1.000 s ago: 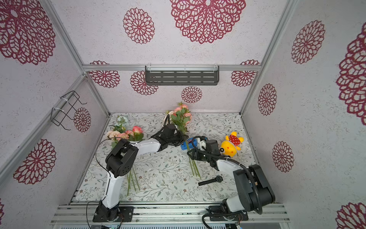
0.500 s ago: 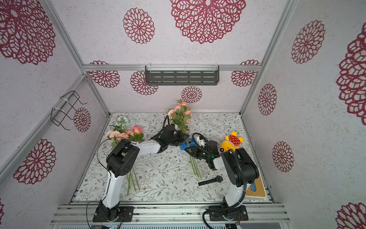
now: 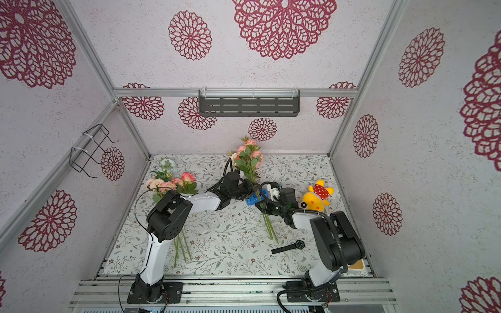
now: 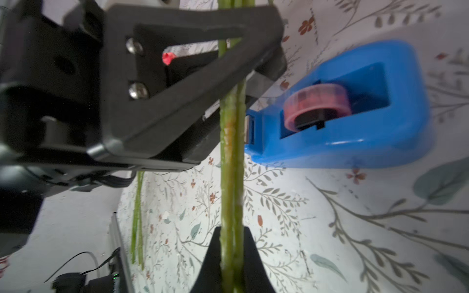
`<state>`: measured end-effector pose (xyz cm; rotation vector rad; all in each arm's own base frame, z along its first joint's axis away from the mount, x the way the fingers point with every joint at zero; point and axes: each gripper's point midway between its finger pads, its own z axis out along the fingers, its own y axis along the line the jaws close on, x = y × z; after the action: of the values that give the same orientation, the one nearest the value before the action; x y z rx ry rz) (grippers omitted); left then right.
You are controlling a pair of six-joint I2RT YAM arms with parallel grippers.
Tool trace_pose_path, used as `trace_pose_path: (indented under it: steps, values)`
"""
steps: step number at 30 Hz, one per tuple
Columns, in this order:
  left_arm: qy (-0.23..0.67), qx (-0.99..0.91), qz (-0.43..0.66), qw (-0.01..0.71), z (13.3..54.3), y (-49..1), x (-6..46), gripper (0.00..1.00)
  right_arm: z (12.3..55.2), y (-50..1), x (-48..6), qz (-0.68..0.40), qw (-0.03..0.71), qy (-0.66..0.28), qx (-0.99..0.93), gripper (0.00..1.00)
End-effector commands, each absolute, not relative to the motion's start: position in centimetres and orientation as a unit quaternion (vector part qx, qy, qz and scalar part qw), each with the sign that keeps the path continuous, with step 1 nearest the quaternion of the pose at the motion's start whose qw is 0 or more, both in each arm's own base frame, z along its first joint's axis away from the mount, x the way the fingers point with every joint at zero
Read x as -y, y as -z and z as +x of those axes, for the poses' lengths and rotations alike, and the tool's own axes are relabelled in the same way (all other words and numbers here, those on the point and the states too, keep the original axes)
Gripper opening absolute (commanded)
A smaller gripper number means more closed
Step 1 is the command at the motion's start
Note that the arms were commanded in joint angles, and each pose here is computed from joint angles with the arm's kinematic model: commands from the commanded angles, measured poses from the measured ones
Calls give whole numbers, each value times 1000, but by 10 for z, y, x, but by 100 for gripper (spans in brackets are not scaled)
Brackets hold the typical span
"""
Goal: Wrap bouquets with tape
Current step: Wrap the tape around the bouquet.
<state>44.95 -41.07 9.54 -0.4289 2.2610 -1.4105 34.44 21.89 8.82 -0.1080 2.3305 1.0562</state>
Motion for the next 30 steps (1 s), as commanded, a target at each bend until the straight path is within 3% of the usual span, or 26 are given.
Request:
trace_pose_path:
  steps: [1, 4, 9, 12, 14, 19, 20, 22, 24, 26, 30]
  values:
    - [509, -814, -144, 240, 453, -121, 411, 35, 343, -84, -201, -88, 306, -264, -911, 0]
    - [482, -831, -152, 231, 452, -111, 407, 41, 342, -89, -203, -117, 320, -192, -920, 0]
    - [465, -843, -147, 227, 450, -108, 407, 37, 340, -90, -207, -159, 318, -80, -931, 0]
    - [457, -849, -139, 225, 449, -109, 410, 26, 344, -92, -208, -160, 321, -54, -932, 0]
    - [458, -849, -141, 224, 449, -108, 410, 13, 347, -93, -213, -160, 321, -59, -931, 0]
    - [461, -848, -145, 216, 448, -106, 411, 0, 345, -93, -219, -164, 321, -75, -930, 0]
    - [463, -847, -146, 217, 448, -106, 410, 0, 344, -93, -220, -160, 320, -90, -929, 9]
    - [464, -846, -146, 217, 448, -106, 410, 0, 341, -95, -221, -139, 318, -132, -928, 38]
    - [471, -842, -148, 217, 448, -107, 410, 0, 339, -101, -221, -118, 321, -188, -921, 53]
    - [480, -837, -150, 216, 449, -106, 412, 0, 336, -112, -224, -100, 327, -259, -903, 60]
    - [492, -830, -144, 221, 450, -111, 415, 0, 333, -131, -221, -71, 338, -356, -868, 64]
